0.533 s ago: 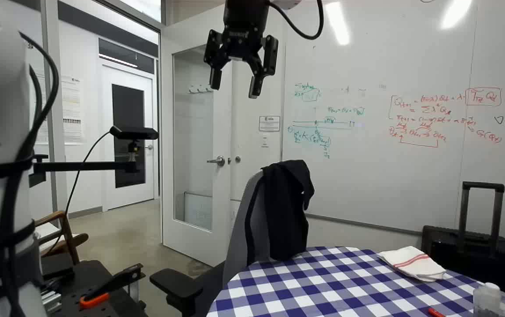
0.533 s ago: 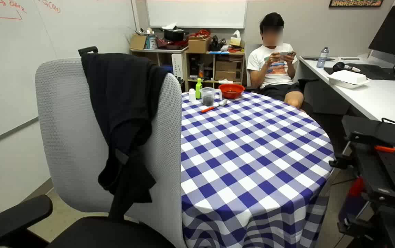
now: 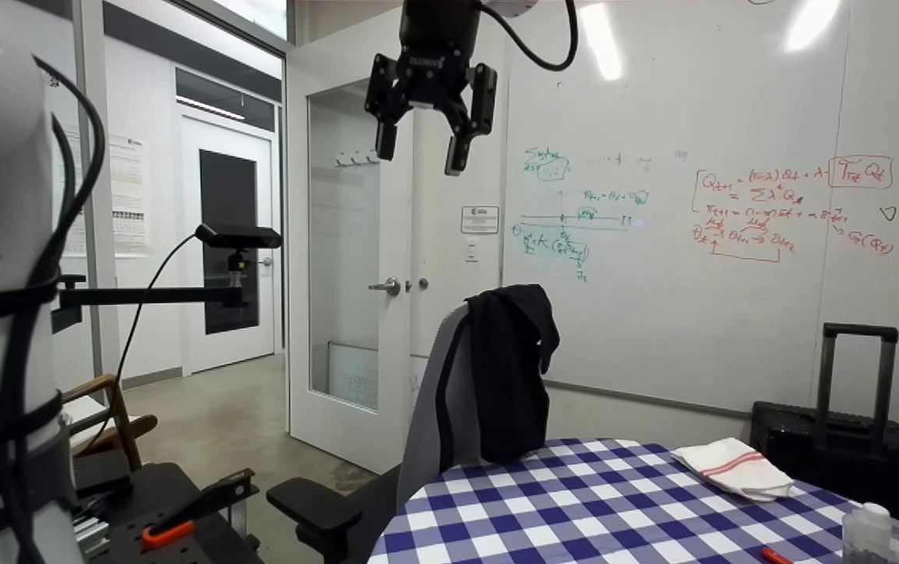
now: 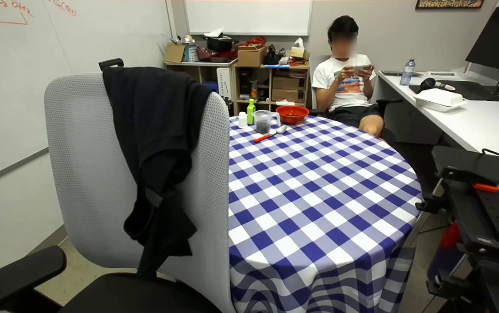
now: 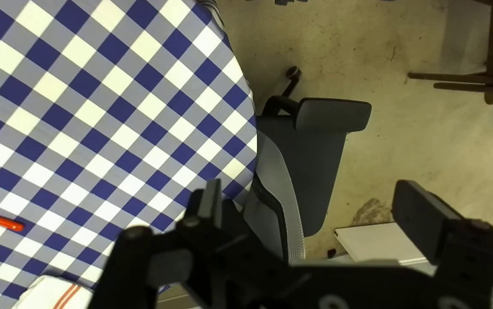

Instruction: Put the black cloth on the table

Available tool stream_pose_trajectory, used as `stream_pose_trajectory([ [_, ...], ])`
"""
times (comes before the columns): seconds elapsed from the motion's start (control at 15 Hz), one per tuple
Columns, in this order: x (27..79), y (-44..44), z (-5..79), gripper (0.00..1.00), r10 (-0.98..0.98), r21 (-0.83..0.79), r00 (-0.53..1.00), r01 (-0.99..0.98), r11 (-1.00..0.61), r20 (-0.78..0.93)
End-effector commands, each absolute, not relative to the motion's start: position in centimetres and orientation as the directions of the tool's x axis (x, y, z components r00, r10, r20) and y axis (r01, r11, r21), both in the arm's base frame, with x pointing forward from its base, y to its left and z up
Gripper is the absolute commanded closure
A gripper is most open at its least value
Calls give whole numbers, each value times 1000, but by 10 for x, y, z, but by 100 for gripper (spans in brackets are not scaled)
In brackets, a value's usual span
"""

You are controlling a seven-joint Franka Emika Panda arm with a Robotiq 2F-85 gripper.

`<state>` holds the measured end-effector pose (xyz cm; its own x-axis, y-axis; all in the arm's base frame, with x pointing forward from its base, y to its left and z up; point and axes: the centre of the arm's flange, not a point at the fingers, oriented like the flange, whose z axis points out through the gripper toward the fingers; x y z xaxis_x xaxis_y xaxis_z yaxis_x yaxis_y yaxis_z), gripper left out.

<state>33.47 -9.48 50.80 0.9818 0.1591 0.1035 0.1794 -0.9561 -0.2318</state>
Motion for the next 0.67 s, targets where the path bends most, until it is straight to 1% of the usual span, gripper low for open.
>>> stream_pose_trajectory([
  [0.0, 368, -99, 498, 0, 145, -343, 980, 183, -921, 133],
  [0.27, 439, -89, 468, 0, 84, -467, 981, 159, -870, 177],
  [0.6, 526, -84, 439, 0, -23, -536, 982, 81, -840, 185],
])
